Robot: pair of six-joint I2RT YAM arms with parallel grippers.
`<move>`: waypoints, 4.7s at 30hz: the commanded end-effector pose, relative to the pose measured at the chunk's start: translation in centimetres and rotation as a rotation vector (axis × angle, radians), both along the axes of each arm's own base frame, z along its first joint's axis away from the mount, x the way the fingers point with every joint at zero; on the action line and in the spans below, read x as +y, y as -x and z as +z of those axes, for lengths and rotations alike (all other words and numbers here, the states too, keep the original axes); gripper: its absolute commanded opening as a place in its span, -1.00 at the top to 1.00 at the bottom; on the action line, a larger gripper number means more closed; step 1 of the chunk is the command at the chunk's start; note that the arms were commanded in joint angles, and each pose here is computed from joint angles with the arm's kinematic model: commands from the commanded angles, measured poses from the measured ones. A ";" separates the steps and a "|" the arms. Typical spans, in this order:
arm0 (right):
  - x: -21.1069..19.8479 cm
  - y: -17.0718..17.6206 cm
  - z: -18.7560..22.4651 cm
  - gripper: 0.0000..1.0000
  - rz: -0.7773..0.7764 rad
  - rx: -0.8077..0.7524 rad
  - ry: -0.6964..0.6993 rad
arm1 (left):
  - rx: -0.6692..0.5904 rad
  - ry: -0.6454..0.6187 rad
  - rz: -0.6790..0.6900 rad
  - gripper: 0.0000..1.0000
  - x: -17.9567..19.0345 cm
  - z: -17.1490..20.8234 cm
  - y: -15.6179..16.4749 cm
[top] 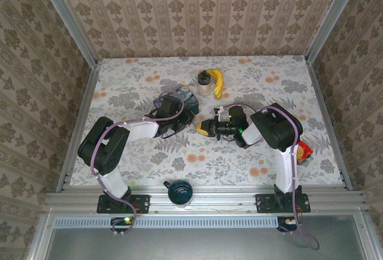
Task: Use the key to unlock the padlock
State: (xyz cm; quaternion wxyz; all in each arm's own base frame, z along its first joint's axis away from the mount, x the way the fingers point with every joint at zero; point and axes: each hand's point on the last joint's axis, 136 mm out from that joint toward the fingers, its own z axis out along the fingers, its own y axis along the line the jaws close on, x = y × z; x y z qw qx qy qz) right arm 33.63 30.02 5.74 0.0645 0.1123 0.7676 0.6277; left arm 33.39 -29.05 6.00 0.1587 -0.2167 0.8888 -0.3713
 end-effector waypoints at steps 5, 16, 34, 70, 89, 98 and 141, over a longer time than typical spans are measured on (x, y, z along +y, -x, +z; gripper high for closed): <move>-0.1 -3.0 1.8 1.00 -0.141 -0.147 0.002 | 0.147 0.074 -0.149 0.71 -2.7 -1.0 4.5; -1.1 -2.9 1.2 1.00 -0.197 -0.236 0.073 | 0.157 0.067 -0.140 0.71 -2.6 -1.0 4.5; -2.2 -1.0 -0.7 1.00 -0.230 -0.187 0.116 | 0.159 0.069 -0.094 0.71 -1.9 -1.1 3.9; -1.5 3.3 0.6 1.00 -0.160 -0.219 0.148 | 0.165 0.075 -0.075 0.70 -1.8 -1.7 3.8; -0.8 2.3 0.9 1.00 -0.170 -0.223 0.162 | 0.169 0.077 -0.079 0.70 -1.7 -1.9 4.0; -1.0 1.7 0.4 1.00 -0.193 -0.208 0.159 | 0.168 0.080 -0.083 0.70 -1.8 -1.9 4.0; -1.4 2.2 -1.2 1.00 -0.128 -0.043 0.241 | 0.168 0.040 -0.089 0.71 -1.2 -0.8 4.4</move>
